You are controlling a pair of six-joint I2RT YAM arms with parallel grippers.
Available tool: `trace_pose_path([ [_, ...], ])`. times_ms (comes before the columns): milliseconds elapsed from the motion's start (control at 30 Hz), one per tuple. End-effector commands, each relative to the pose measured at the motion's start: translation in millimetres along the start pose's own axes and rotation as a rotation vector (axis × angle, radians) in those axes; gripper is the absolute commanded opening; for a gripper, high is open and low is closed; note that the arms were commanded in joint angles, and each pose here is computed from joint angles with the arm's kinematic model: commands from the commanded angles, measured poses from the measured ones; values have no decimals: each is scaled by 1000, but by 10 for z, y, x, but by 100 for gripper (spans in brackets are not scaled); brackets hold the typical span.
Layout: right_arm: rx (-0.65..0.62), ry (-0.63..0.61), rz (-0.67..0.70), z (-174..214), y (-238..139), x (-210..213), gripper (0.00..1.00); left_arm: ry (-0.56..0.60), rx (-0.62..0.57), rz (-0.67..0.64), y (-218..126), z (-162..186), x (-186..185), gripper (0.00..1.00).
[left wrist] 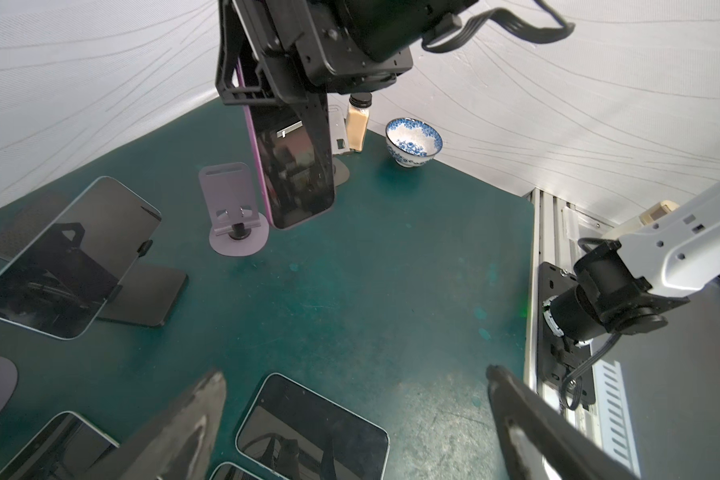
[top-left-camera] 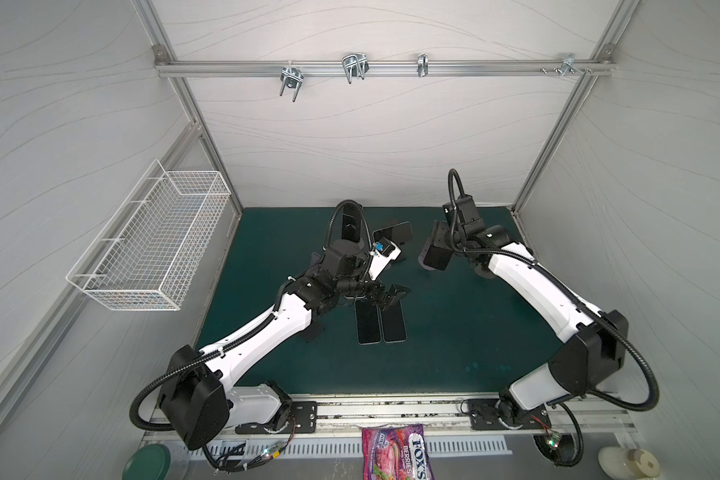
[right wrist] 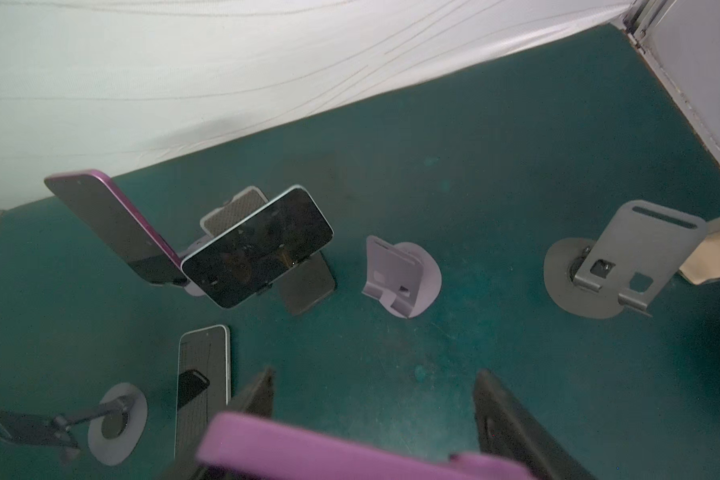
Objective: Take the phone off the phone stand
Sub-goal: 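Pull the pink-edged phone back toward the robot with the right gripper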
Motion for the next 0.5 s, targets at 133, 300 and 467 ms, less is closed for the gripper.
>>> trace_pose_path([
  [133, 45, 4, -78, 238, -223, -8, 64, 45, -11, 21, -49, 15, -93, 99],
  [300, 83, 0, -94, 390, -273, -6, 63, 49, 5, 25, -15, 119, -121, 99],
  [467, 117, -15, -106, 525, -324, 15, 63, 88, 38, 33, 35, 287, -206, 99],
])
Point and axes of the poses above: each gripper's point midway between its finger pads, its own y axis out along the fingers, its own x axis along the line the jaws close on, z = x × y, the point moved 1 cm from there along -y, back along the fingers, and after that the axes turned 8 degrees about -y, right-handed, at the moved point
